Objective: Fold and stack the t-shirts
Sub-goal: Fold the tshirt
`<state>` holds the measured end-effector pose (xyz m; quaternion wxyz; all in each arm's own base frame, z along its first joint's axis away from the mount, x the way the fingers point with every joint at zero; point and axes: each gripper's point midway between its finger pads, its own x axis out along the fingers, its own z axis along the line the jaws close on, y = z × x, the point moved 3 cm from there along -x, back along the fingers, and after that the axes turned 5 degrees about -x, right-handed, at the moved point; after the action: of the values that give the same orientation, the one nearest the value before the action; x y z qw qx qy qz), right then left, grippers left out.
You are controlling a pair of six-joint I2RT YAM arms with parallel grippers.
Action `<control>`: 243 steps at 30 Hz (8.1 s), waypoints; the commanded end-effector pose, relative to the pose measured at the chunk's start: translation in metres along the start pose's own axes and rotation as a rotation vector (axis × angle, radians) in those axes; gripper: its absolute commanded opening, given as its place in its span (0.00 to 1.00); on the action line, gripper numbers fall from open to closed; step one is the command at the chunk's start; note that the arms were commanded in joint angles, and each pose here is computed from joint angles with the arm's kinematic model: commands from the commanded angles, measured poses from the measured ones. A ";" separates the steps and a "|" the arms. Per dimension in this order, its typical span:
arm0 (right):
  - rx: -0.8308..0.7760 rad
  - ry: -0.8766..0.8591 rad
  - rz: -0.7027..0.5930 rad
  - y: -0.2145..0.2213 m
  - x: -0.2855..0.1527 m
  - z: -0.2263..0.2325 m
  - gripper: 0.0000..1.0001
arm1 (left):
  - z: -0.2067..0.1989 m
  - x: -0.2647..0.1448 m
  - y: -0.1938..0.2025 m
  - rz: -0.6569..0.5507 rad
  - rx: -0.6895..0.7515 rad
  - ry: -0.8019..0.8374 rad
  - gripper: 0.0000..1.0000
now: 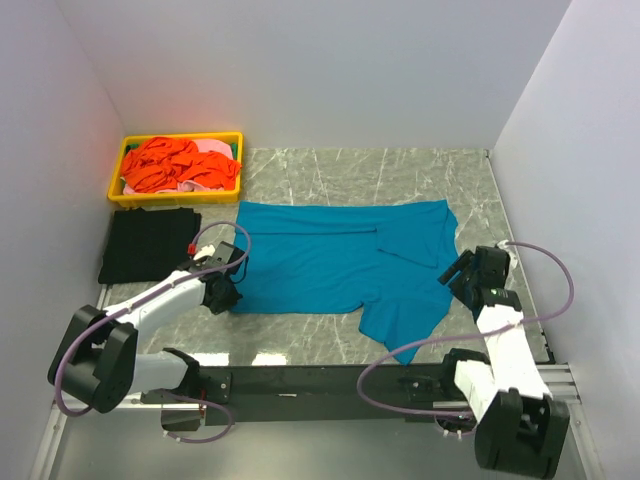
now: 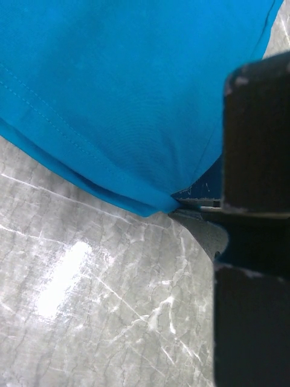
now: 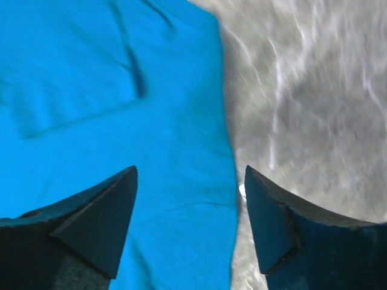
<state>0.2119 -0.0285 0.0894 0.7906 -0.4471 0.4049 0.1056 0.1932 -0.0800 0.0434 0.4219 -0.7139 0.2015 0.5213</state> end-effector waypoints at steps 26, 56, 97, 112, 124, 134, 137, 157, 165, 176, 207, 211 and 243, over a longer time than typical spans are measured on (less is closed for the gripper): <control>0.049 0.215 0.299 0.046 0.023 -0.019 0.47 | -0.006 -0.019 -0.013 -0.106 -0.053 0.075 0.01; 0.008 0.171 0.178 -0.024 0.017 0.012 0.00 | -0.035 -0.028 -0.071 -0.126 -0.024 0.097 0.01; -0.036 0.156 0.210 -0.080 0.103 0.048 0.13 | -0.093 0.043 -0.141 -0.079 0.017 0.089 0.12; -0.033 0.184 0.164 -0.084 0.094 0.042 0.16 | -0.097 0.044 -0.146 -0.106 0.042 0.107 0.16; -0.101 0.112 0.051 -0.092 0.042 0.060 0.57 | -0.089 0.005 -0.169 -0.230 0.005 0.111 0.67; -0.249 -0.058 0.133 -0.001 -0.006 0.082 0.63 | -0.083 -0.034 -0.187 -0.359 -0.033 0.160 0.82; -0.269 -0.099 0.183 0.029 -0.013 0.079 0.62 | -0.084 -0.037 -0.187 -0.361 -0.035 0.170 0.81; -0.381 0.057 0.375 0.105 0.013 0.065 0.55 | -0.080 -0.049 -0.192 -0.397 -0.041 0.180 0.80; -0.400 0.080 0.331 0.095 0.012 0.068 0.00 | -0.080 -0.050 -0.193 -0.401 -0.040 0.184 0.80; -0.318 0.045 0.109 -0.043 0.019 0.138 0.00 | -0.080 -0.047 -0.191 -0.389 -0.029 0.177 0.80; -0.189 0.059 0.102 -0.103 0.076 0.115 0.56 | -0.099 -0.013 -0.148 -0.195 0.084 0.185 0.79; -0.061 0.043 0.115 -0.083 0.066 0.073 0.56 | -0.090 -0.012 -0.138 -0.190 0.080 0.147 0.80; 0.412 -0.050 0.179 -0.022 0.093 -0.011 0.38 | -0.069 0.036 -0.096 0.002 0.015 0.087 0.70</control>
<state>0.2830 -0.0673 0.0420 0.8677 -0.2402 0.4242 0.0971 0.3056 -0.0726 0.0534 0.4273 -0.7206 0.2241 0.4978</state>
